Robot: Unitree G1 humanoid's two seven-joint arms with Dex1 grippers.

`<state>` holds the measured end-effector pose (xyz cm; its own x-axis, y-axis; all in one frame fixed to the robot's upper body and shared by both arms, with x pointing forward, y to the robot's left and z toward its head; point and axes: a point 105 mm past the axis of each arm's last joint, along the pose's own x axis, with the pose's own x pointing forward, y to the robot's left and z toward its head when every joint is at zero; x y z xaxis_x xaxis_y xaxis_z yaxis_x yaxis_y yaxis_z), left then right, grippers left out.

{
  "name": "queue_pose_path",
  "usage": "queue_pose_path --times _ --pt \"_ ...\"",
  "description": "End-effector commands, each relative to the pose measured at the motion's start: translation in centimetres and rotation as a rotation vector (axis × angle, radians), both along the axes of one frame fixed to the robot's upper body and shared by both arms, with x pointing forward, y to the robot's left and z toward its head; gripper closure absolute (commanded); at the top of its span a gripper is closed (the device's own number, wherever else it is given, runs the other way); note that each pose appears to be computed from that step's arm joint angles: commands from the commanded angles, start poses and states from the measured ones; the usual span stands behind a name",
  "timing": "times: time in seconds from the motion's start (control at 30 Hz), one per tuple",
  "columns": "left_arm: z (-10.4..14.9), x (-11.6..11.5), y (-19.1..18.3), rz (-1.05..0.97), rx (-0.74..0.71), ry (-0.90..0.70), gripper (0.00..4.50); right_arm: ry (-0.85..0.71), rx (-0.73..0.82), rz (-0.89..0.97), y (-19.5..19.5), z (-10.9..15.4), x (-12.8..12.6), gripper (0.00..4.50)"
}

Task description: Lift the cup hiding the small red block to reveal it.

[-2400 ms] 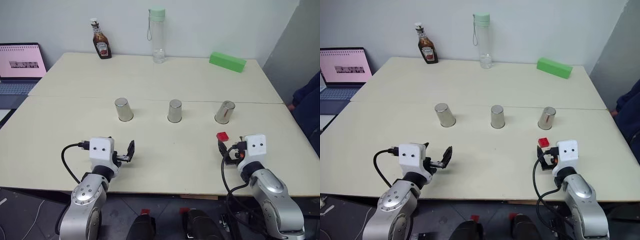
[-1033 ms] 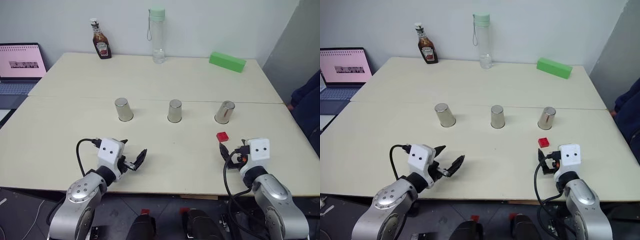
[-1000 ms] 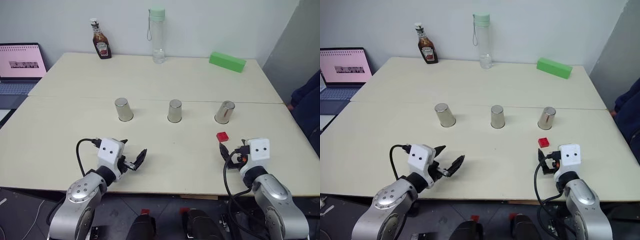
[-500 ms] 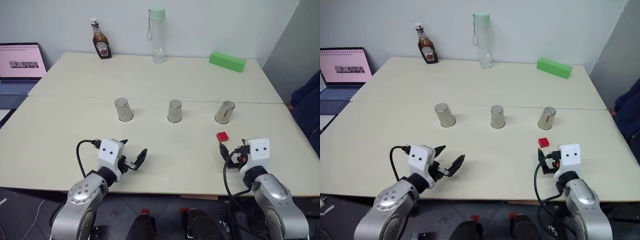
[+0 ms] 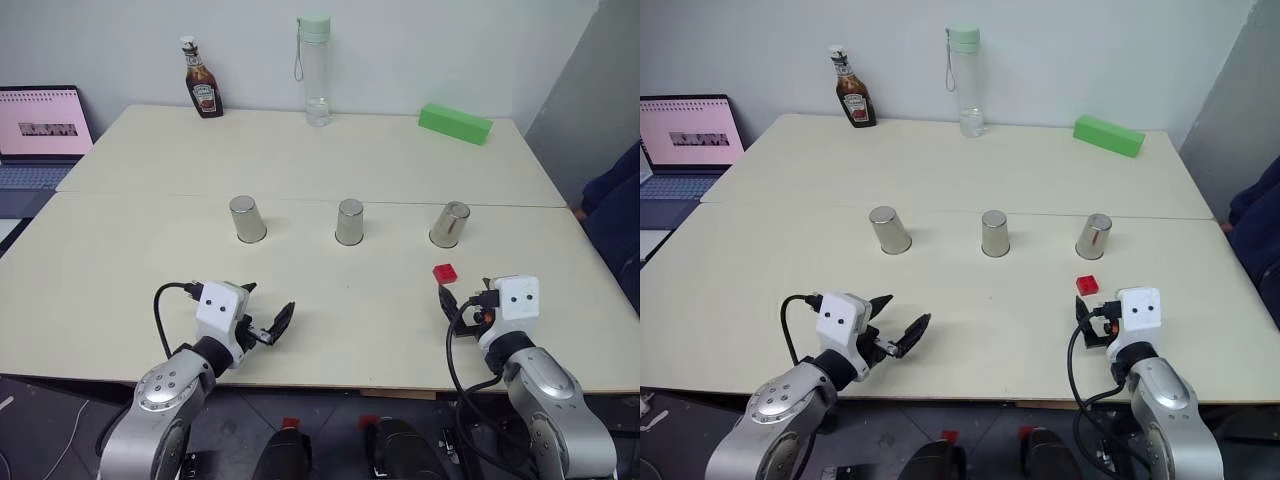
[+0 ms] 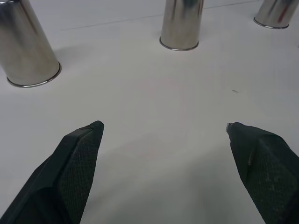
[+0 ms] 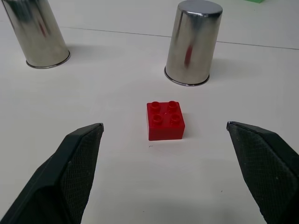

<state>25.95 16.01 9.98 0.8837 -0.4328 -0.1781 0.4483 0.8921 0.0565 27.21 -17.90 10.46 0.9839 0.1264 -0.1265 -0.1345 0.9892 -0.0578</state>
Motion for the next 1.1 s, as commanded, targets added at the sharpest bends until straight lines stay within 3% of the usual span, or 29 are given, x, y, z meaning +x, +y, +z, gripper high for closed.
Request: queue_pose_path --times 0.03,1.1 --pt "1.30 -0.20 -0.68 -0.030 -0.009 -0.051 0.00 -0.055 -0.005 -0.002 -0.13 1.51 -0.10 0.01" --pt "1.22 -0.01 -0.86 -0.019 -0.005 -0.046 0.00 -0.058 -0.011 -0.006 -0.46 1.60 0.14 0.01"
